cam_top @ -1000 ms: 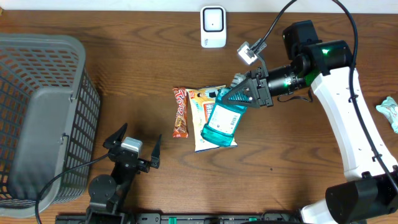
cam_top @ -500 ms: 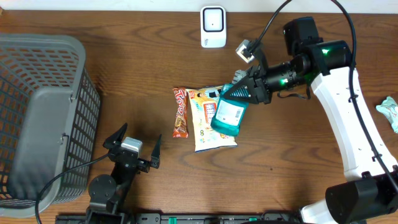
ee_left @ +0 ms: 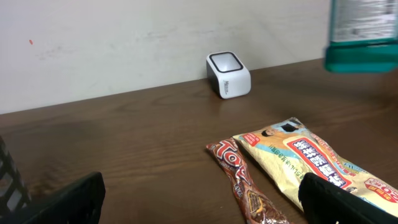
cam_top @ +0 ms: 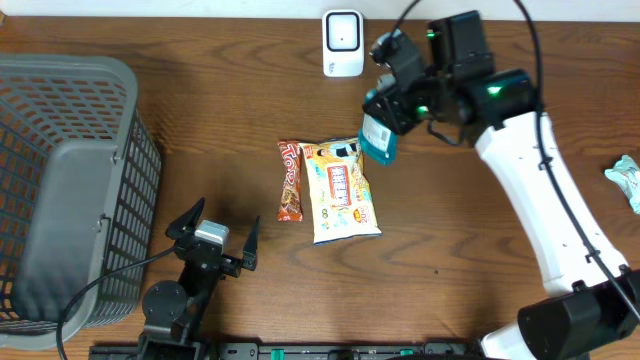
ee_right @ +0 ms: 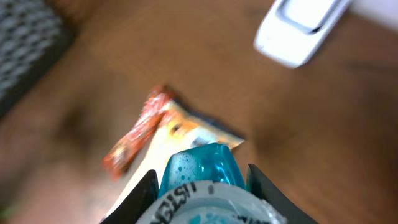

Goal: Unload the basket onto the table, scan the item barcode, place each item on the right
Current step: 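Raise the bottle up to the white scanner window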

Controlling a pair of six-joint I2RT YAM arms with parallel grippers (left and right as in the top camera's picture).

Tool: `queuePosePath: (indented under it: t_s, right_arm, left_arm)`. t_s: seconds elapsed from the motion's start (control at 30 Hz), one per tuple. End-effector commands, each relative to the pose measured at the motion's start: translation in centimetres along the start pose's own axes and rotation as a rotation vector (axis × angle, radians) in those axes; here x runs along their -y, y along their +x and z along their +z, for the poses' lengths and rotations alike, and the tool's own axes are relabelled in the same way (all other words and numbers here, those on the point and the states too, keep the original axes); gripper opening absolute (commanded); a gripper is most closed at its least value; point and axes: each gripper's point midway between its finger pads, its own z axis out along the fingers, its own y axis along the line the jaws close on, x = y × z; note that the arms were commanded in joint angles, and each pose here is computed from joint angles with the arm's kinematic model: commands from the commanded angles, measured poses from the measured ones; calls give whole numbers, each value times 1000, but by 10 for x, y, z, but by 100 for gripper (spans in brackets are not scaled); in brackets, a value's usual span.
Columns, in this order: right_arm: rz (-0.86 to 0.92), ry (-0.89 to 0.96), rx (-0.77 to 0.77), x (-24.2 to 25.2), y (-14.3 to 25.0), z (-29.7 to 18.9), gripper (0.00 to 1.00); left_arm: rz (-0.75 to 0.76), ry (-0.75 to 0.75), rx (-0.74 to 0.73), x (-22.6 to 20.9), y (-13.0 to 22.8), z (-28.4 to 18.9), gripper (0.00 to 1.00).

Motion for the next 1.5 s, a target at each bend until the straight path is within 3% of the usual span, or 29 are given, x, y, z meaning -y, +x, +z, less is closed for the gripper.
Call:
queuePosePath:
  t_s: [0.0, 0.3, 0.93, 1.47]
  right_arm:
    - [7, 306, 24, 30, -14, 3, 8]
    - [-59, 718, 77, 73, -39, 41, 11]
    - [-405, 1094, 286, 92, -104, 116, 12]
    - [-602, 1282, 216, 101, -152, 178, 11]
  left_arm:
    - [2, 8, -47, 2, 16, 1, 99]
    - [2, 8, -47, 2, 16, 1, 99]
    - [2, 8, -47, 2, 16, 1, 99]
    - [2, 8, -47, 2, 16, 1, 99]
